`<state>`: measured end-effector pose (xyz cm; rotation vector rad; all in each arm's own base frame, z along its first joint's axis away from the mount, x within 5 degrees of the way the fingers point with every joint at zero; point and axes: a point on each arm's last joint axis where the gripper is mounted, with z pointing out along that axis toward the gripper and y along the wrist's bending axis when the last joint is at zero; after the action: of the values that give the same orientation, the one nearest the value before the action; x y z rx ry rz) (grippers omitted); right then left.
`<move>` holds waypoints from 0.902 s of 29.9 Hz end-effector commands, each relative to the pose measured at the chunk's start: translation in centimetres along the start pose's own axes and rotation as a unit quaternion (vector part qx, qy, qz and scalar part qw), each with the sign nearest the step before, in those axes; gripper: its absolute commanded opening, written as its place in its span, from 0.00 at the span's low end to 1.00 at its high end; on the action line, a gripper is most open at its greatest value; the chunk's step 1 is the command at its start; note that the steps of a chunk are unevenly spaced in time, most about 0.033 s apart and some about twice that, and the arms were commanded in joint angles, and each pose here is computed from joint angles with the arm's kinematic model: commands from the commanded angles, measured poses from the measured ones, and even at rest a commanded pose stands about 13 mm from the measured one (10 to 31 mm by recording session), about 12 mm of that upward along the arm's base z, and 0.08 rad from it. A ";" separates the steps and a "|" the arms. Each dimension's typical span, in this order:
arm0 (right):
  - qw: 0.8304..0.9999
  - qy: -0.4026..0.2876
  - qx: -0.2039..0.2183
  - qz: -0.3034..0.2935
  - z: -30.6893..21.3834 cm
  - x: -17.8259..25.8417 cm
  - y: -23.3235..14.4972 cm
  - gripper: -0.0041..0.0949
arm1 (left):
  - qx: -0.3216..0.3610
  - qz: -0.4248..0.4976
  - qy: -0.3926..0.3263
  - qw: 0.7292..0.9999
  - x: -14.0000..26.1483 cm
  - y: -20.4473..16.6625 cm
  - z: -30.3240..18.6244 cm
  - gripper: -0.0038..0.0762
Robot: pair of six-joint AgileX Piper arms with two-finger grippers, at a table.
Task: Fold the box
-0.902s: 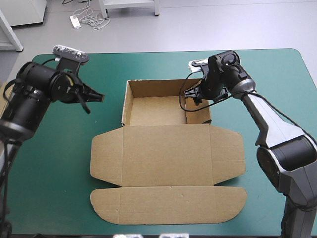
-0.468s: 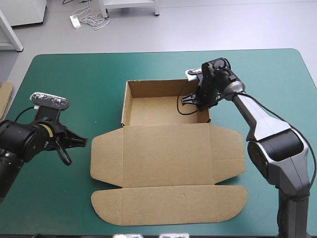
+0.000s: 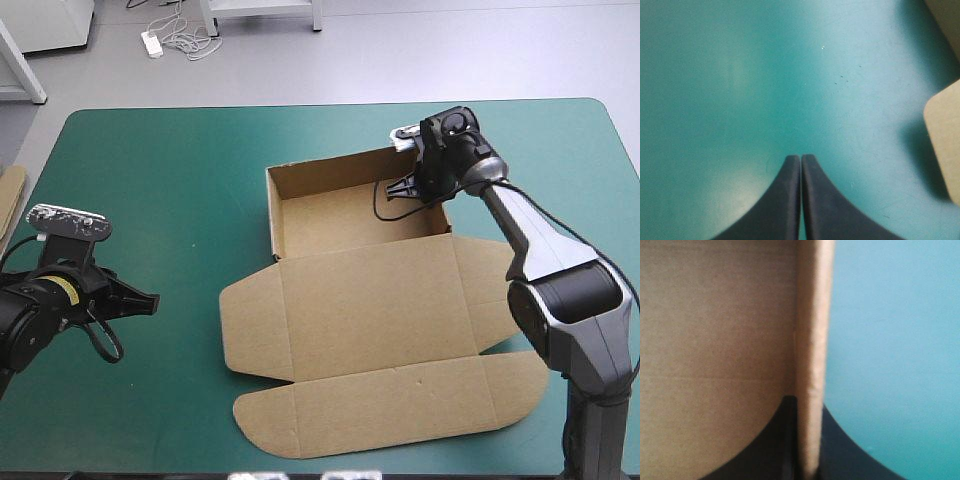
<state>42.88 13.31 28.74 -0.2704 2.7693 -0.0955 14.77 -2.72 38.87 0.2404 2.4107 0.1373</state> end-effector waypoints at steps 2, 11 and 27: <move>0.996 -0.044 0.077 0.026 -4.5 0.1 -6.6 0.02 | -0.007 -0.008 -0.040 0.999 -0.5 0.4 -1.2 0.04; 0.980 0.012 0.124 0.154 -4.1 4.8 -19.2 0.02 | -0.004 -0.014 -0.059 0.998 0.1 0.7 -2.4 0.04; 0.957 0.048 0.127 0.256 -2.8 10.4 -27.9 0.19 | -0.004 -0.015 -0.061 0.998 0.2 0.8 -2.6 0.04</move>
<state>38.34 -15.22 27.52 0.5519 2.8699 -0.2307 12.97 -2.07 39.68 0.2176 2.3655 0.1219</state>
